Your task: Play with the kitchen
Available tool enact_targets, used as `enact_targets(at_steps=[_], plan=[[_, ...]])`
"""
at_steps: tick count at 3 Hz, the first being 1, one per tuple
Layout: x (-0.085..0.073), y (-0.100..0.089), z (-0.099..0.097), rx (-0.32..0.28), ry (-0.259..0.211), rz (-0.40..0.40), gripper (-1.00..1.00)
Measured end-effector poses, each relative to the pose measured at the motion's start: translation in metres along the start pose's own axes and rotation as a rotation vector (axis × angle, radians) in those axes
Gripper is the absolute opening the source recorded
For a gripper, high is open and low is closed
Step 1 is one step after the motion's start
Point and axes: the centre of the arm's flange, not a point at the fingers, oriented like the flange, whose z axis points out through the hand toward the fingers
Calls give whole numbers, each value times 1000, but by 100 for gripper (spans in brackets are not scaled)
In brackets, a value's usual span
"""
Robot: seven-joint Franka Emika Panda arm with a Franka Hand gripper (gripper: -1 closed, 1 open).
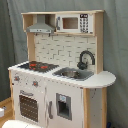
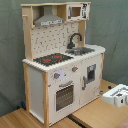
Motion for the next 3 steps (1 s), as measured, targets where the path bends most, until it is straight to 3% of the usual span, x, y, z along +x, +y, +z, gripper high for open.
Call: enact_targets(at_steps=[1, 2, 3], plan=[[-2, 3, -2, -32, -17, 90, 100], [-13, 1, -14, -59, -5, 161, 100], [-31, 3, -27, -87, -4, 162, 100]])
